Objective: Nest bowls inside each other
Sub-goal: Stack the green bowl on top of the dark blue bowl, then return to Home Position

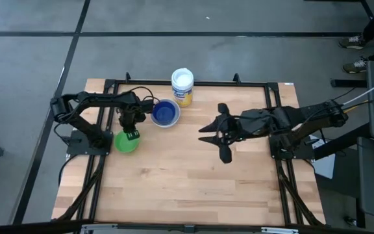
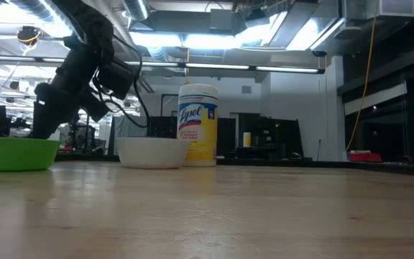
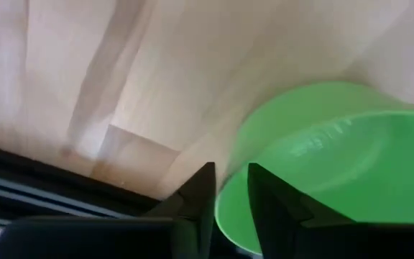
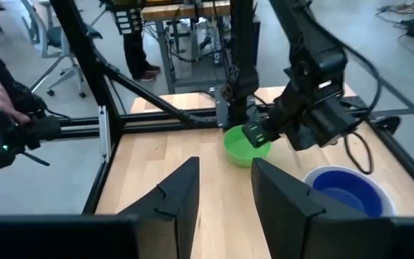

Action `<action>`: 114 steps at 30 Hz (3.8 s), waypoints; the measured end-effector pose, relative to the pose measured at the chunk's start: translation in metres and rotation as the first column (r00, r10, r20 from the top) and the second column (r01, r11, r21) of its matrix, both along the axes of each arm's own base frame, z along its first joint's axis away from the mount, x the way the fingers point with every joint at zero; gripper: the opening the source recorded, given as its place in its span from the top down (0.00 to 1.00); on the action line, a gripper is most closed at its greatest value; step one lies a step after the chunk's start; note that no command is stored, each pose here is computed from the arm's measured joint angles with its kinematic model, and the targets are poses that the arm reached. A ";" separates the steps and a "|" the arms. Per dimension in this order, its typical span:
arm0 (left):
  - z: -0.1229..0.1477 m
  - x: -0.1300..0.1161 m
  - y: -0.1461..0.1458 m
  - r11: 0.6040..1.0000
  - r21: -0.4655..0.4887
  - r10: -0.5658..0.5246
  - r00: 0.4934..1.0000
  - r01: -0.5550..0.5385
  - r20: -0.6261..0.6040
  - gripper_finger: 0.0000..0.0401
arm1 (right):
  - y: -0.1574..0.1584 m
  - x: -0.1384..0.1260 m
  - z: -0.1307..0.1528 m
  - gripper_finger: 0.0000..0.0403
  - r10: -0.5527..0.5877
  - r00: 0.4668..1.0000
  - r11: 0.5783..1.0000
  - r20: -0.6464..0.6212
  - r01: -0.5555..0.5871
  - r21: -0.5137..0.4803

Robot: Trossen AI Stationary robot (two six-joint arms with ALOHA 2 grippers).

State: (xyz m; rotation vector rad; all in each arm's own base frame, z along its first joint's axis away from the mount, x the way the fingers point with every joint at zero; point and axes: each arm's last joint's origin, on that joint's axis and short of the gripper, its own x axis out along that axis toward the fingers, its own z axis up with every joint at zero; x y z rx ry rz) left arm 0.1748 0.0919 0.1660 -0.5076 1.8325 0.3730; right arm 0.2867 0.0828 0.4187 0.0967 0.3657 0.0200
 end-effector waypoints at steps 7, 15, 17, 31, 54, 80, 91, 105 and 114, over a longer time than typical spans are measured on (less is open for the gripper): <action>-0.002 -0.002 0.007 0.995 -0.008 0.095 0.996 -0.095 0.005 0.99 | 0.004 -0.012 0.004 0.68 -0.015 1.000 1.000 -0.009 0.015 -0.018; 0.033 0.000 0.010 0.980 -0.017 0.195 0.958 -0.196 0.208 0.99 | 0.013 -0.017 0.002 0.71 -0.036 0.999 0.999 -0.030 0.035 -0.027; 0.052 0.002 0.012 0.973 -0.019 0.227 0.925 -0.232 0.304 0.99 | 0.015 -0.018 0.001 0.70 -0.041 0.999 0.999 -0.031 0.040 -0.030; 0.095 0.040 0.088 0.912 -0.061 0.369 0.748 -0.406 0.552 0.99 | 0.017 -0.020 0.000 0.72 -0.042 0.998 0.998 -0.042 0.040 -0.048; 0.073 0.052 0.130 0.918 -0.007 0.359 0.821 -0.397 0.445 1.00 | -0.010 -0.091 0.031 0.69 -0.213 0.977 0.975 0.015 0.213 -0.066; 0.086 0.056 0.132 0.957 0.045 0.208 0.784 -0.288 0.585 0.66 | -0.029 -0.131 0.044 0.68 -0.267 0.961 0.958 0.065 0.272 -0.093; 0.189 -0.007 0.052 0.842 0.248 -0.363 -0.163 -0.480 0.917 0.67 | -0.044 -0.163 -0.002 0.70 -0.252 0.944 0.965 0.212 0.263 -0.024; 0.150 0.001 -0.031 0.781 0.371 -0.511 -0.172 -0.503 0.843 0.81 | -0.074 -0.166 -0.130 0.73 -0.290 0.892 0.956 0.347 0.283 0.073; 0.059 -0.010 -0.062 0.784 0.331 -0.520 -0.265 -0.526 0.812 0.87 | -0.084 -0.184 -0.192 0.76 -0.199 0.895 0.980 0.398 0.191 0.061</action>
